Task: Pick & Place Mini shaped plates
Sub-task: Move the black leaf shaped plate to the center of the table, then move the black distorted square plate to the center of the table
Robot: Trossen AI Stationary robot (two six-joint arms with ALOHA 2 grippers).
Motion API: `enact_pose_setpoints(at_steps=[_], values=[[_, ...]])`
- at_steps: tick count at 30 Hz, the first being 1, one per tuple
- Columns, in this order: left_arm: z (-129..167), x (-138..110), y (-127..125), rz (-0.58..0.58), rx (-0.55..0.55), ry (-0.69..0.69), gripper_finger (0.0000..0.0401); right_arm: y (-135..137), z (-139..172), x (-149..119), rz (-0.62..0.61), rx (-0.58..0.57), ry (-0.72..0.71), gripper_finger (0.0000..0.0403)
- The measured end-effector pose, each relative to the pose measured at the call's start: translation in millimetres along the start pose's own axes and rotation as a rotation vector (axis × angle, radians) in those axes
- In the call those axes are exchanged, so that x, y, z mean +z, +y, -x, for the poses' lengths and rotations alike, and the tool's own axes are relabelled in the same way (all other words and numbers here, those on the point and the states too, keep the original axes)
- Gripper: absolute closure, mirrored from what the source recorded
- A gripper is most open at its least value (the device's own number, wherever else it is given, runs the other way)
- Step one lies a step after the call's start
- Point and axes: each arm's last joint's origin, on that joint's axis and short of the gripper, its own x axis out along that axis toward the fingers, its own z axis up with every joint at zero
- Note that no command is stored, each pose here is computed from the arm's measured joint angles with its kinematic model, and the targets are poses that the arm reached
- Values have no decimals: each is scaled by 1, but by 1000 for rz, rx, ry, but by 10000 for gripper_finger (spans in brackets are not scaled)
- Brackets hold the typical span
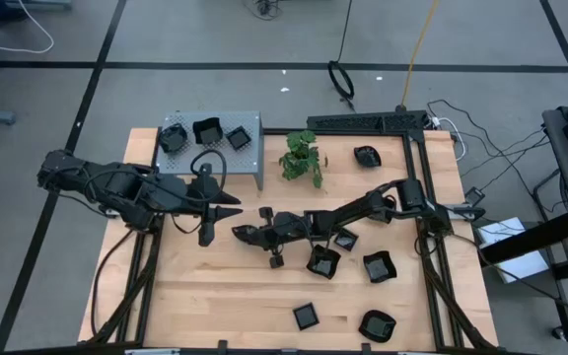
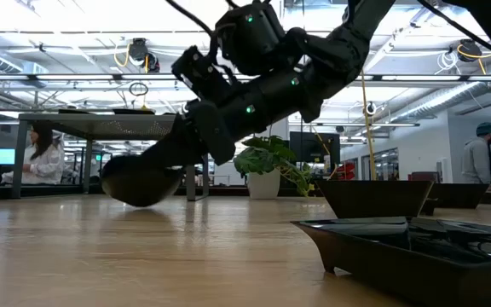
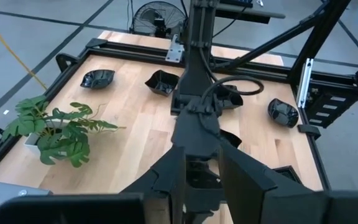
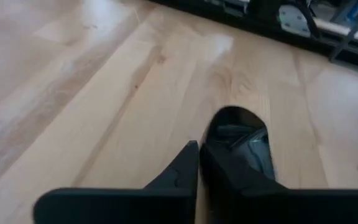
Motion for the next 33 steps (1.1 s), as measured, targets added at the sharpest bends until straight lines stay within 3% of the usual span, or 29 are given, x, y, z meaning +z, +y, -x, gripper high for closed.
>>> enact_pose_setpoints(at_steps=[6, 13, 21, 28, 33], values=[[0, 0, 0, -1, 0, 1, 304, -4, 0, -2, -32, -7, 10, 330], [0, -1, 0, -5, 2, 11, 304, 6, 22, 27, -52, 34, 56, 269], [0, -6, 2, 5, 19, 64, 304, 32, 67, 46, -54, 114, 224, 270], [0, -7, 2, 28, 22, 71, 304, 50, 122, 41, -136, 152, 286, 267], [0, -7, 2, 26, 24, 70, 304, 54, 160, 18, -201, 146, 316, 258]])
